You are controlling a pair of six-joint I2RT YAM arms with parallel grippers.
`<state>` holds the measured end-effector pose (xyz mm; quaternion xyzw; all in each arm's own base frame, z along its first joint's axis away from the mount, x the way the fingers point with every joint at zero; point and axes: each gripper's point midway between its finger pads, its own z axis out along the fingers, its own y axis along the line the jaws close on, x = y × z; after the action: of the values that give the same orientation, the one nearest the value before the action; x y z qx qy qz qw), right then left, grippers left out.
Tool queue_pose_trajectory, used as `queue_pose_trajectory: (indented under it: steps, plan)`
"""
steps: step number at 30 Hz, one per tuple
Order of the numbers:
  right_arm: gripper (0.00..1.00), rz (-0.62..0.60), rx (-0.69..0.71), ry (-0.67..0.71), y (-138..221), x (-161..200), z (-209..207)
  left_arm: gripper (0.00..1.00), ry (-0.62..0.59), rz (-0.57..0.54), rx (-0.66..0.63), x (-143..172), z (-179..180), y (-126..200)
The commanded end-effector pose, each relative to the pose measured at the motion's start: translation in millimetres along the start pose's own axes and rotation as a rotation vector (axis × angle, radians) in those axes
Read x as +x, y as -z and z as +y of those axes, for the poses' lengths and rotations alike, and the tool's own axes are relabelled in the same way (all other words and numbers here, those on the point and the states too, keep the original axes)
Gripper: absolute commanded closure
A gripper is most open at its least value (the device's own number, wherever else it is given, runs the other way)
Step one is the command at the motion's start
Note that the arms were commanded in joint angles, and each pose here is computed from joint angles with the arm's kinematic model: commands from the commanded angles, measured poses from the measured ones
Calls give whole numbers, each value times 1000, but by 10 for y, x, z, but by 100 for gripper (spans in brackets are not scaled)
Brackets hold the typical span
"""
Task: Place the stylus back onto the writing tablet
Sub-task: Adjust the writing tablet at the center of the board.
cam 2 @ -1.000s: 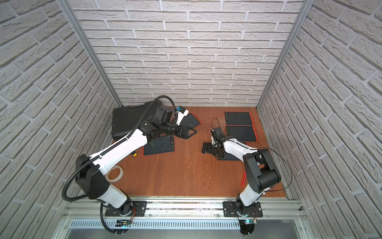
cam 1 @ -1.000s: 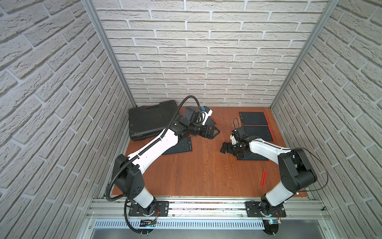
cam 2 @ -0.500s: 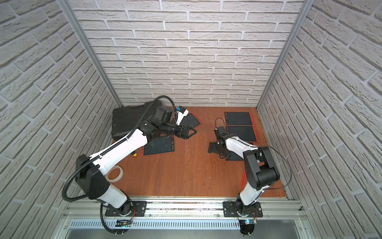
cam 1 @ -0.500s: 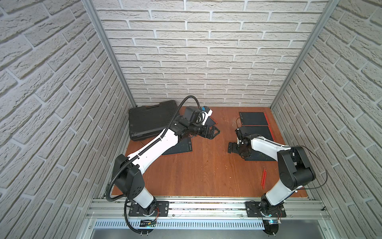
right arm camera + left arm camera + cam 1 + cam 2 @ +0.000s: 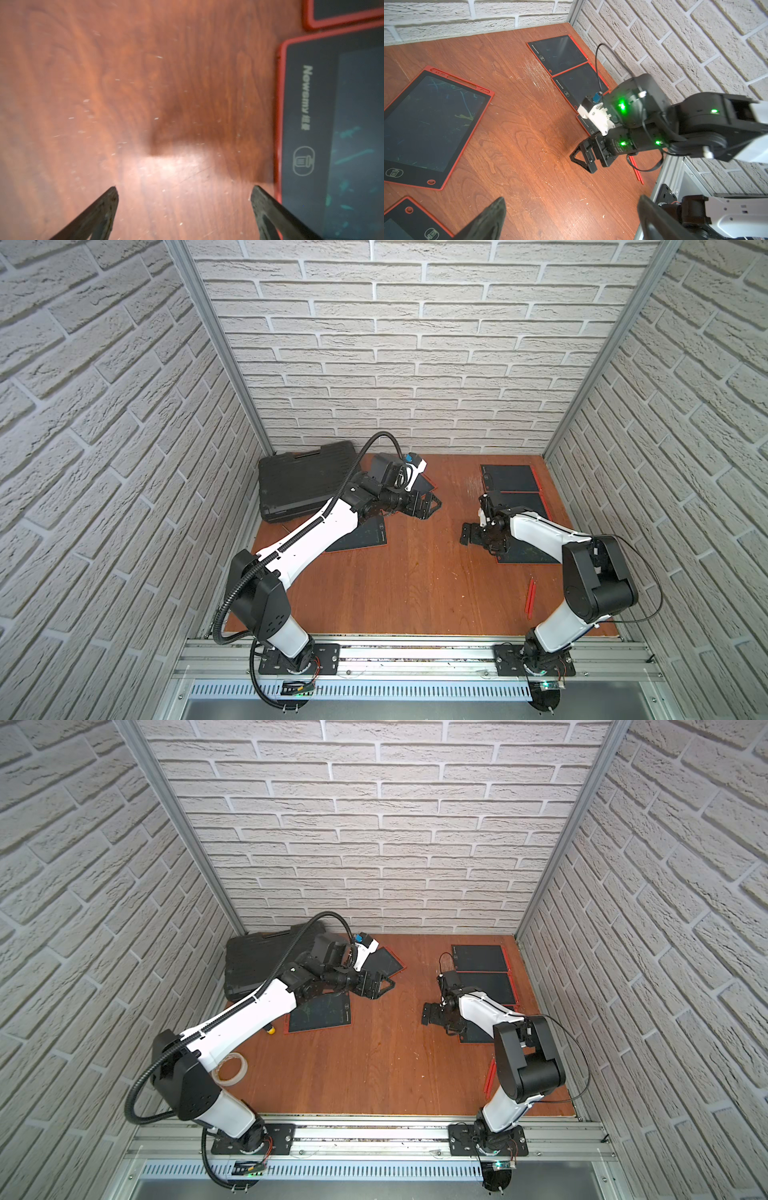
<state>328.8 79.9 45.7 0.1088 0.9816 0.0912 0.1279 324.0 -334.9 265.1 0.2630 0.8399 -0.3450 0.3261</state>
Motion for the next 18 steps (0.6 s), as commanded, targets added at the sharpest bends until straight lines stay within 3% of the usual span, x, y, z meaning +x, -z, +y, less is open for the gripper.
queue_pose_trajectory:
  steps: [1, 12, 18]
  plan:
    - [3, -57, -122, 56, 235, 2, 249, 2, -26, -29, -32, -78, 49, 73]
    - [6, -183, -123, 147, 761, 297, 371, 2, 21, 20, -207, 2, 432, -47]
    - [7, -239, -107, 170, 936, 427, 339, 2, 197, 62, -352, 80, 888, -168]
